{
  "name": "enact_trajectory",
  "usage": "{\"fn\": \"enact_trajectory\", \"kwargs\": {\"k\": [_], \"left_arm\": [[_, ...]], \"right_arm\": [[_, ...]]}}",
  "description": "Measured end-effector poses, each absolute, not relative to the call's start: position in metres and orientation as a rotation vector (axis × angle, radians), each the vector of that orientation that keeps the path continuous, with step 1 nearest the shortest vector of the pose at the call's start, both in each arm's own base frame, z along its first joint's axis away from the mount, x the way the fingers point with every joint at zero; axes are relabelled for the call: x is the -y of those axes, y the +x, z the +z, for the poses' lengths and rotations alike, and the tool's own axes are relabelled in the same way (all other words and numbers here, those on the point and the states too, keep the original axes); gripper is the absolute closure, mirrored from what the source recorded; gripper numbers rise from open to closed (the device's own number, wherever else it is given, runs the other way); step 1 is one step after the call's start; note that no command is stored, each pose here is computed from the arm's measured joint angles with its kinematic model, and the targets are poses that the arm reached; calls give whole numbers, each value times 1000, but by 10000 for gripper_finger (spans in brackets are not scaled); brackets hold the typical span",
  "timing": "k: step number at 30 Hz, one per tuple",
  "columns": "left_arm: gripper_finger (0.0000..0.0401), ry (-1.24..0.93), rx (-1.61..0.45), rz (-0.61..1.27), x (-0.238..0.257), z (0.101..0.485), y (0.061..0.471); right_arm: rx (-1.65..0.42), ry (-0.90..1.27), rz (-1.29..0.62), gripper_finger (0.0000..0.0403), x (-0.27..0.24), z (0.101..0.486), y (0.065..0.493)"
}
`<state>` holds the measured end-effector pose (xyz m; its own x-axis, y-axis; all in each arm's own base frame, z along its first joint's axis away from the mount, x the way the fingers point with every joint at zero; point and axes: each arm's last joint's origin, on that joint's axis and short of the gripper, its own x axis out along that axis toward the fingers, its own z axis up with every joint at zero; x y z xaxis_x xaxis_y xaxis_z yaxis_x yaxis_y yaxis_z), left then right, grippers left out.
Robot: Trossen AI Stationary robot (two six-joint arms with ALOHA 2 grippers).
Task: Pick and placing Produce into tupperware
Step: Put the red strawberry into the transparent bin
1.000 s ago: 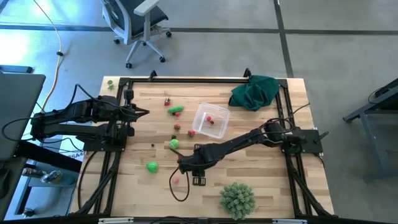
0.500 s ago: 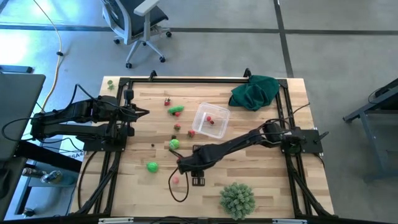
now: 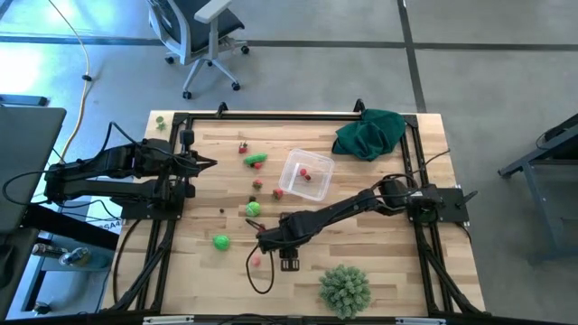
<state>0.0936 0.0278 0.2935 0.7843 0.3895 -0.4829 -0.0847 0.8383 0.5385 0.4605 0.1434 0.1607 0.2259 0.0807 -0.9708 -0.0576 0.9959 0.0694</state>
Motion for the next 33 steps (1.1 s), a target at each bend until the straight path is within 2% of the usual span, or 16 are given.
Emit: {"fn": "enact_trajectory", "kwargs": {"k": [21, 33], "left_arm": [[391, 521, -622, 268, -28, 293, 94], [391, 521, -622, 269, -28, 293, 94]], "right_arm": [[-1360, -57, 188, 247, -143, 160, 458], [-1386, -224, 310, 247, -142, 159, 454]]}}
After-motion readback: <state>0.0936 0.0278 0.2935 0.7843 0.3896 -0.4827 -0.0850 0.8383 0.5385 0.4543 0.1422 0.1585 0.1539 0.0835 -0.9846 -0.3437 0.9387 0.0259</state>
